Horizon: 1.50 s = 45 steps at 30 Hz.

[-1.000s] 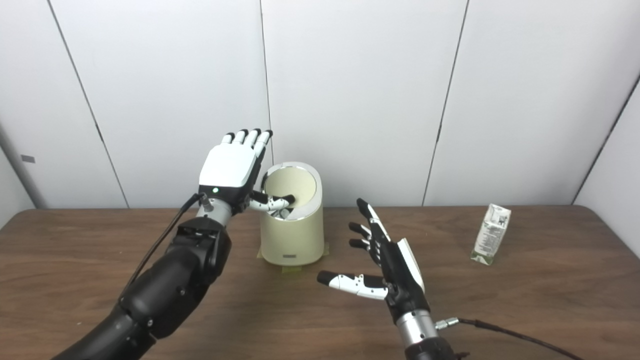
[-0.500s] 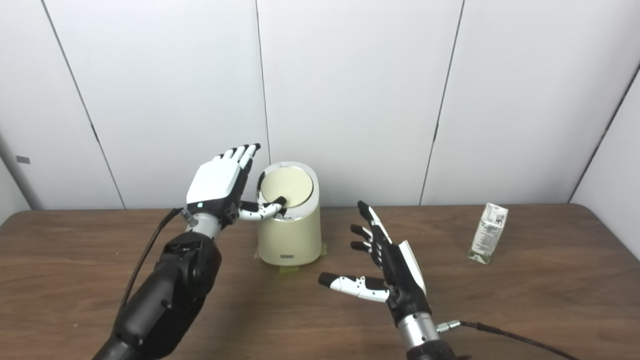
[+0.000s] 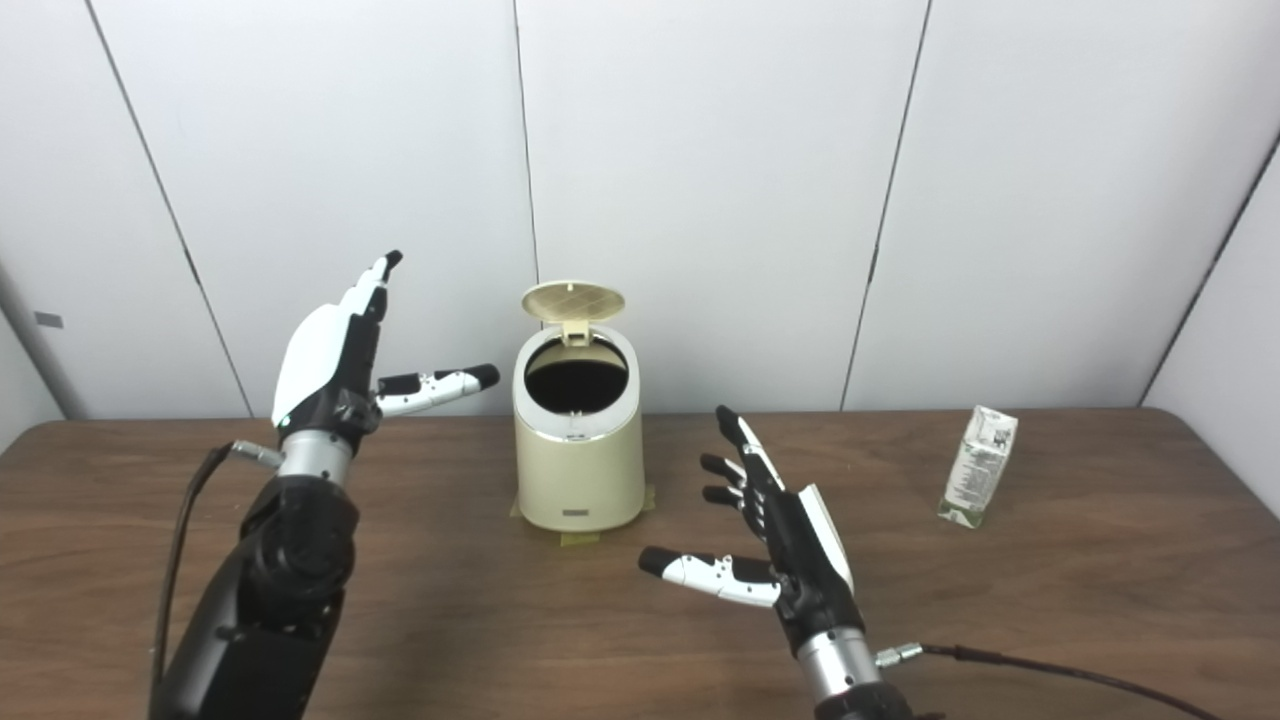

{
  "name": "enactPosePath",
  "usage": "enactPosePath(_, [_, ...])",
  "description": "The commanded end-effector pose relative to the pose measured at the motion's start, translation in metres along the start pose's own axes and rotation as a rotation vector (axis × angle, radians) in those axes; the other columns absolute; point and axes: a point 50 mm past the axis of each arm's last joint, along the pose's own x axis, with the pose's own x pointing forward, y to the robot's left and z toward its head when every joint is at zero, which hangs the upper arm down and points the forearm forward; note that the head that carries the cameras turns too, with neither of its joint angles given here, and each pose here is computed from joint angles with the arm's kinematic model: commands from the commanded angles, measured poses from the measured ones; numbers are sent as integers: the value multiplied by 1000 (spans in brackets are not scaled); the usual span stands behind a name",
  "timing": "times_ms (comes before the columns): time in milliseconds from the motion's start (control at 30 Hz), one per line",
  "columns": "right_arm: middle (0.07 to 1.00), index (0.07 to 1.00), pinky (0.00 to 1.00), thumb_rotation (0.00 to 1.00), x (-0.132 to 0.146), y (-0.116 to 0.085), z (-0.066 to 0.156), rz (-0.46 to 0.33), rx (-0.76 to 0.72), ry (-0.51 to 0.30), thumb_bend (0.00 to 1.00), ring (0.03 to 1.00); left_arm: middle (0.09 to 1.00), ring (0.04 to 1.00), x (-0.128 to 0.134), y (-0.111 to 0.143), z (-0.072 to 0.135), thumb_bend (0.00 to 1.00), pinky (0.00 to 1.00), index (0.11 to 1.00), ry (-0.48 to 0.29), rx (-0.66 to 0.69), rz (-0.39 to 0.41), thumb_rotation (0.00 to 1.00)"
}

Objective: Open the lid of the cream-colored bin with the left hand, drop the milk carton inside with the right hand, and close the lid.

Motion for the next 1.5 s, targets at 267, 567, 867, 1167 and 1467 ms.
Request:
enactPosePath(267, [977, 954, 780, 265, 8, -10, 17, -4, -11, -77, 824, 880, 827, 781, -72, 16, -36, 801, 696, 846, -60, -298, -15, 280])
enactPosePath(567, [944, 939, 717, 245, 4, -14, 14, -66, 18, -109, 830, 833, 822, 738, -107, 8, -63, 735, 631, 836, -71, -402, -21, 216])
enactPosePath(867, [843, 884, 678, 228, 9, -59, 18, -132, -27, -174, 823, 766, 858, 785, -123, 7, -64, 734, 664, 895, -85, -391, -20, 271])
enactPosePath(1167, [882, 897, 737, 230, 24, -131, 83, -150, -458, -129, 839, 833, 873, 817, -123, 14, -69, 643, 727, 917, -59, -390, -32, 176])
enactPosePath(1467, [871, 854, 656, 89, 38, -195, 124, -287, -551, -161, 848, 785, 868, 820, -117, 20, -71, 612, 757, 909, -37, -378, -23, 116])
